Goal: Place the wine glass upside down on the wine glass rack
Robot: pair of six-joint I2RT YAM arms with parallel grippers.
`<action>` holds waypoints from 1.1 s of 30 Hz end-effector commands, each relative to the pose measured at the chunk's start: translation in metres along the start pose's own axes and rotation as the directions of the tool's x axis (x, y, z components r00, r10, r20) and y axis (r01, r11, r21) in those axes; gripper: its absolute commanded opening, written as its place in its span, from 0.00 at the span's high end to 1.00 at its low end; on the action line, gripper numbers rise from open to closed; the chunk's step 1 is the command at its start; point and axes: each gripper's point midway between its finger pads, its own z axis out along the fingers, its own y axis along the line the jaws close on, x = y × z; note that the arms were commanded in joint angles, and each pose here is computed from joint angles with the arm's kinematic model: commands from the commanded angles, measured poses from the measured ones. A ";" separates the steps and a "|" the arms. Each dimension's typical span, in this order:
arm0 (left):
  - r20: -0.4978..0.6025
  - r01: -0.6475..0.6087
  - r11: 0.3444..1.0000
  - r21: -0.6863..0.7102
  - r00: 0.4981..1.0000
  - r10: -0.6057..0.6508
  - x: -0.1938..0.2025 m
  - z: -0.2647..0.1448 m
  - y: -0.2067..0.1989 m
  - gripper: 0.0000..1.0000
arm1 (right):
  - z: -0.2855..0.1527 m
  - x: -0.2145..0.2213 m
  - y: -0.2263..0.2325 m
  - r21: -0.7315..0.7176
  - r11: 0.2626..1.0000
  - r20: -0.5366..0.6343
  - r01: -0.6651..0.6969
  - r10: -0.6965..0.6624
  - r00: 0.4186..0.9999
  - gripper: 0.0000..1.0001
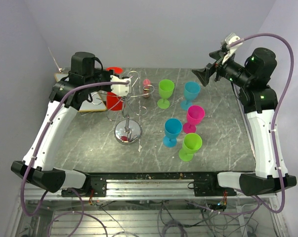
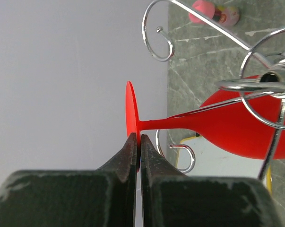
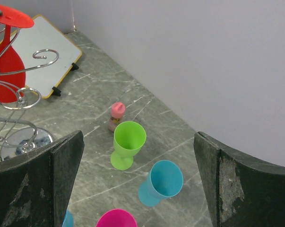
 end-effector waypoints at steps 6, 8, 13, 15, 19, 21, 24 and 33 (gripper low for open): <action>-0.157 0.015 0.989 -0.147 0.987 -0.039 0.026 -0.002 0.025 0.91 | -0.005 -0.003 -0.001 0.008 1.000 0.013 0.010 -0.010 1.000 0.00; -0.177 0.016 0.989 -0.145 0.983 -0.042 0.030 -0.002 0.022 0.91 | -0.005 -0.002 -0.001 0.005 1.000 0.011 0.008 -0.008 1.000 0.00; -0.229 0.013 0.989 -0.150 0.972 -0.048 0.040 -0.004 0.017 0.89 | -0.005 -0.001 -0.001 0.005 1.000 0.009 0.005 -0.005 1.000 0.00; -0.238 0.017 0.988 -0.154 0.970 -0.054 0.041 -0.006 0.017 0.89 | -0.005 0.000 -0.002 0.006 1.000 0.009 0.005 -0.005 1.000 0.00; -0.253 0.023 0.989 -0.149 0.966 -0.060 0.043 -0.011 0.013 0.88 | -0.005 0.004 -0.003 0.013 1.000 -0.003 0.004 -0.004 1.000 0.00; -0.264 0.024 0.989 -0.144 0.963 -0.062 0.045 -0.013 0.011 0.88 | -0.006 0.007 -0.005 0.022 1.000 -0.014 0.013 -0.013 1.000 0.00; -0.270 0.026 0.991 -0.133 0.961 -0.061 0.046 -0.015 0.007 0.88 | -0.006 0.014 -0.005 0.025 1.000 -0.038 0.016 -0.015 0.999 0.00; -0.239 0.036 0.997 -0.072 0.970 -0.053 0.039 -0.018 -0.008 0.88 | -0.010 0.047 -0.004 0.042 0.999 -0.125 0.026 -0.021 0.992 0.00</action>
